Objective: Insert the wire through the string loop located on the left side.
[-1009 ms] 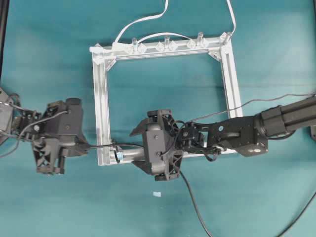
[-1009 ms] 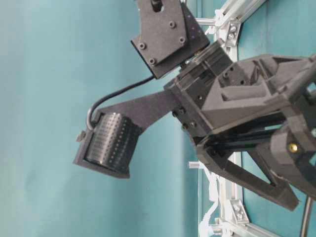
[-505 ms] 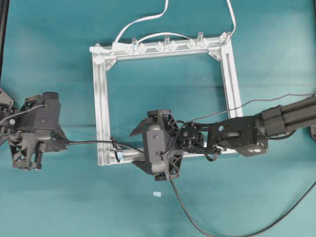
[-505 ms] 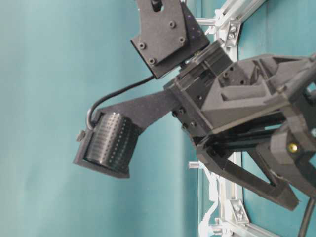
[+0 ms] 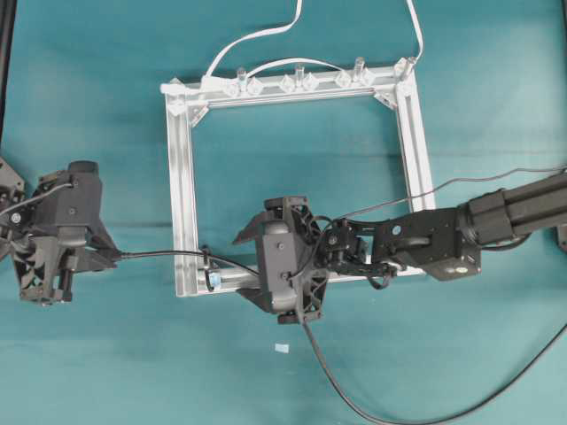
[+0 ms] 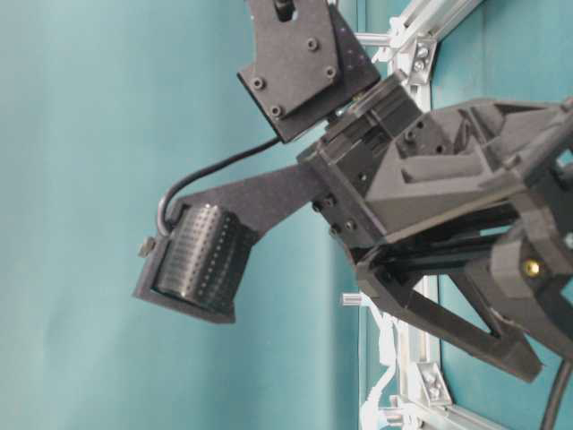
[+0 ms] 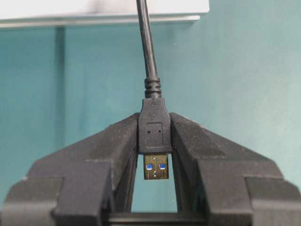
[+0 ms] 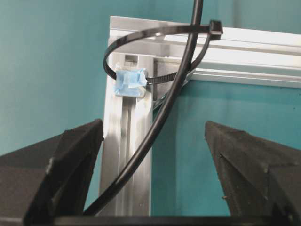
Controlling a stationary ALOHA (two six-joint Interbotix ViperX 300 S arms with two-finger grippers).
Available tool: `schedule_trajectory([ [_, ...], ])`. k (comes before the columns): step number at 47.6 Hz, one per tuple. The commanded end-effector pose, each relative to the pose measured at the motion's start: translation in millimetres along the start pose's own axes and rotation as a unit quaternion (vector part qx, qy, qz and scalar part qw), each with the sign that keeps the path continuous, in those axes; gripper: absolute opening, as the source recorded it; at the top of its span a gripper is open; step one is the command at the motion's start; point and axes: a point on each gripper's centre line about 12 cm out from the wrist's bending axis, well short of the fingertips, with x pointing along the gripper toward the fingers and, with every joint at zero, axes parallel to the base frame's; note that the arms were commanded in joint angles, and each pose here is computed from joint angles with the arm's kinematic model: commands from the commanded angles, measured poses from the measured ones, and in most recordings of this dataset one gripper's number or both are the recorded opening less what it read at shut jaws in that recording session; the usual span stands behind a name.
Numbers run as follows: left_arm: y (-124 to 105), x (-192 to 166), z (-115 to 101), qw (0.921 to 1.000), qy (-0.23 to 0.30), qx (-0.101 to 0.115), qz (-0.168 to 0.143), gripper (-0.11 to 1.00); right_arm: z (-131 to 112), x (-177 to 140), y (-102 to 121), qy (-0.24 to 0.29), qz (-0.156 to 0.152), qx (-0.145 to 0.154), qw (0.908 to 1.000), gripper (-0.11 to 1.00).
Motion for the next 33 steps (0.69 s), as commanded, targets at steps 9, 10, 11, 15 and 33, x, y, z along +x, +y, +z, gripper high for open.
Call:
schedule_trajectory([
  [9, -5.2, -0.6, 1.5, 1.0000, -0.004, 0.004, -0.007, 0.25, 21.6, -9.3, 2.3, -0.030, 0.003, 0.002, 0.9995, 0.88],
  [10, -5.7, -0.6, 1.1, 1.0000, -0.003, 0.006, -0.007, 0.30, 21.0, -9.4, 2.2, -0.029, 0.002, 0.000, 0.9996, 0.88],
  [11, -5.9, -0.6, 0.8, 0.9999, -0.002, 0.007, -0.007, 0.37, 21.6, -9.3, 2.3, -0.030, 0.003, 0.002, 0.9995, 0.88],
  [15, -6.3, -0.6, -1.0, 0.9999, 0.001, 0.009, -0.008, 0.62, 21.0, -9.4, 2.2, -0.029, 0.003, 0.002, 0.9996, 0.88],
  [33, -7.6, -1.0, 0.1, 0.9999, -0.003, 0.013, -0.010, 0.87, 21.6, -9.3, 2.3, -0.030, 0.003, 0.002, 0.9995, 0.88],
])
